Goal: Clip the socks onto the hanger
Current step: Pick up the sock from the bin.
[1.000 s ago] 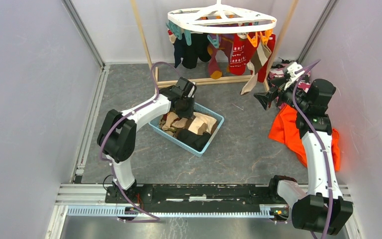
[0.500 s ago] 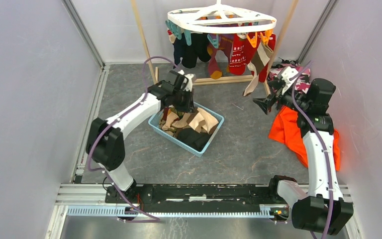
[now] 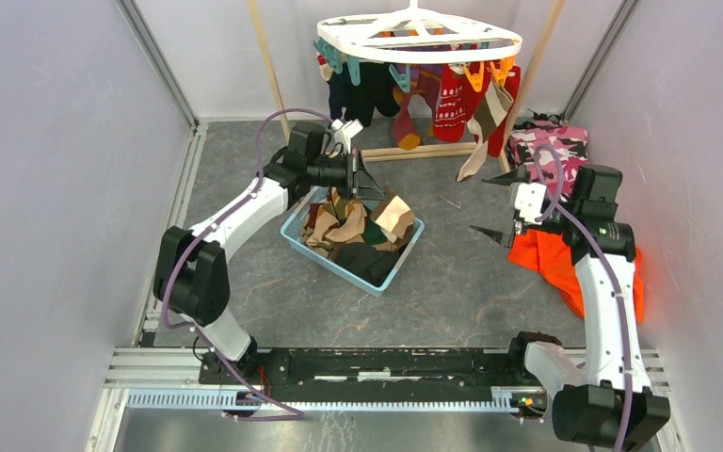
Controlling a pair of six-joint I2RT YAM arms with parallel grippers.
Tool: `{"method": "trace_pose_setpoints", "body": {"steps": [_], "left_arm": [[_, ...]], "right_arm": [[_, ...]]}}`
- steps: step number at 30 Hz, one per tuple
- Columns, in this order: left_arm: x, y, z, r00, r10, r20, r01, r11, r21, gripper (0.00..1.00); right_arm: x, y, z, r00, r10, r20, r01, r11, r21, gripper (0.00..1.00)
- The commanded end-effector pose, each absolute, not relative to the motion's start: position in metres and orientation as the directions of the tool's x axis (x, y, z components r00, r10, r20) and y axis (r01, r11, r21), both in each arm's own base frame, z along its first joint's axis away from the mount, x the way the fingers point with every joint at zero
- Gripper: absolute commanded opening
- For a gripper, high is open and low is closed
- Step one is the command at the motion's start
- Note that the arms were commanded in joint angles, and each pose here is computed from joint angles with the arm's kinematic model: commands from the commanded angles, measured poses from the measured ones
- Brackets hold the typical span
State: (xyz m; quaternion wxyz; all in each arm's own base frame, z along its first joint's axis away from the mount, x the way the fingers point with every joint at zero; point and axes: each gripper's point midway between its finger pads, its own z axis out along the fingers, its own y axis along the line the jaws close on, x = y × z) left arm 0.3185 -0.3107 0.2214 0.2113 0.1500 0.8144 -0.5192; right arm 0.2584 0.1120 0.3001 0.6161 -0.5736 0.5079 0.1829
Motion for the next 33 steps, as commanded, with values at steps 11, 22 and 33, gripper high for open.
{"method": "trace_pose_setpoints", "body": {"steps": [11, 22, 33], "left_arm": [[0.298, -0.357, 0.312, -0.889, -0.045, -0.456, 0.456, -0.004, -0.89, 0.02], [0.292, -0.36, 0.312, -0.884, 0.012, -0.467, 0.466, -0.034, -0.884, 0.02], [0.283, -0.359, 0.31, -0.877, 0.106, -0.468, 0.462, -0.077, -0.883, 0.02]], "right_arm": [[0.243, 0.186, 0.278, 0.416, -0.256, -0.873, -0.897, 0.041, -0.44, 0.81], [0.269, 0.176, 0.29, 0.48, -0.366, -0.798, -0.836, 0.086, -0.542, 0.78], [0.276, 0.167, 0.29, 0.646, -0.438, -0.625, -0.701, -0.014, -0.713, 0.67]]}}
